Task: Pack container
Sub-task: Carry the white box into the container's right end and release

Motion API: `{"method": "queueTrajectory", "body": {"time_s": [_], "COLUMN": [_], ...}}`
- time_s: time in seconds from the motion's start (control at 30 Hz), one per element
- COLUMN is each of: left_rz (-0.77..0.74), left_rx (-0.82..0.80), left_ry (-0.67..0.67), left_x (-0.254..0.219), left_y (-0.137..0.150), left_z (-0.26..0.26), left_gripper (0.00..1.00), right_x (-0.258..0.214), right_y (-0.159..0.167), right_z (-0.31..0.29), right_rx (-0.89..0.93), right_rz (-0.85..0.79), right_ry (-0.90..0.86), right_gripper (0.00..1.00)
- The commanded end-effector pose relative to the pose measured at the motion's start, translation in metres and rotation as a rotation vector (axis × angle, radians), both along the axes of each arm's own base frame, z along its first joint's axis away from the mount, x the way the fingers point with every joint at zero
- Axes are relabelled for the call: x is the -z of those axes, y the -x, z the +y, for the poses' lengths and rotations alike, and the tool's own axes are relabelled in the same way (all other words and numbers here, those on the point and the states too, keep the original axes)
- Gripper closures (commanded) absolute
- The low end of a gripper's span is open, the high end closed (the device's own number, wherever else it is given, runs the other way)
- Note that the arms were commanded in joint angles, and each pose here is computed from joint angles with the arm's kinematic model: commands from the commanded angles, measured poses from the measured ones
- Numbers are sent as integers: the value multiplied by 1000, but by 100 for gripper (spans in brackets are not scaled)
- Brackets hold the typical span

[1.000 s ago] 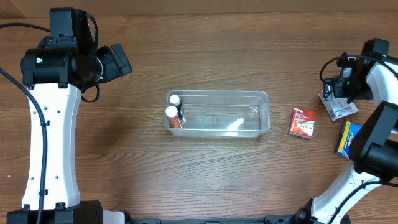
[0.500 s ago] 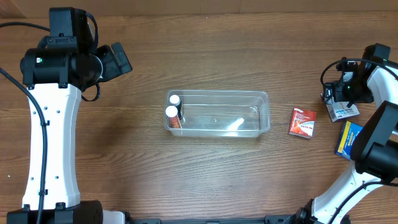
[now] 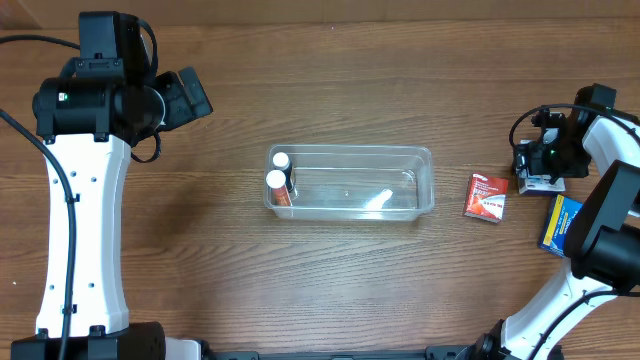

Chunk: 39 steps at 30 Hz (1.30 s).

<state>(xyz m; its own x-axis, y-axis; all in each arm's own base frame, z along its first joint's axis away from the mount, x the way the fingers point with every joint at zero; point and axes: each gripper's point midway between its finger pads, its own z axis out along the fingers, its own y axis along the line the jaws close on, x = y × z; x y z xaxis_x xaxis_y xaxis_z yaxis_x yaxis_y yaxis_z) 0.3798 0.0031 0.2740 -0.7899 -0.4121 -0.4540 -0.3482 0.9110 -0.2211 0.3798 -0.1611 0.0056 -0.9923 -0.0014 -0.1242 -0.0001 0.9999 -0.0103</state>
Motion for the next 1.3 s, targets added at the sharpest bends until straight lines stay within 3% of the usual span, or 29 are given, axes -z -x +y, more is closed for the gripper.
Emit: {"method": "queueTrajectory", "body": {"time_s": [0.0,0.27,0.53,0.67,0.87,1.03,1.27], "left_rz": [-9,-3,-2,-3,1,2,3], "left_rx": [24,24,24,24,24,20,20], "left_ry": [-7,-7,-7,-8,-8,-15,-14], "left_x": [-2,-2,-1,-2,-1,-1,-1], "left_y": [-1,0,0,0,1,1,1], "left_z": [0,0,0,0,0,1,1], "left_gripper": [0,0,0,0,0,0,0], "right_x": [-1,-29,-123,-181,-248,-253,-218], "right_y": [-3,-17,-25,-23,-2,26,47], "right_z": [0,-6,3,35,128,203,275], "right_rx": [47,121,154,148,10,-49,-87], "right_rz": [-18,-86,-282,-403,-522,-470,-326], "right_ry": [-11,5,31,32,-23,-115,-194], "right_gripper": [18,21,32,33,32,32,31]}}
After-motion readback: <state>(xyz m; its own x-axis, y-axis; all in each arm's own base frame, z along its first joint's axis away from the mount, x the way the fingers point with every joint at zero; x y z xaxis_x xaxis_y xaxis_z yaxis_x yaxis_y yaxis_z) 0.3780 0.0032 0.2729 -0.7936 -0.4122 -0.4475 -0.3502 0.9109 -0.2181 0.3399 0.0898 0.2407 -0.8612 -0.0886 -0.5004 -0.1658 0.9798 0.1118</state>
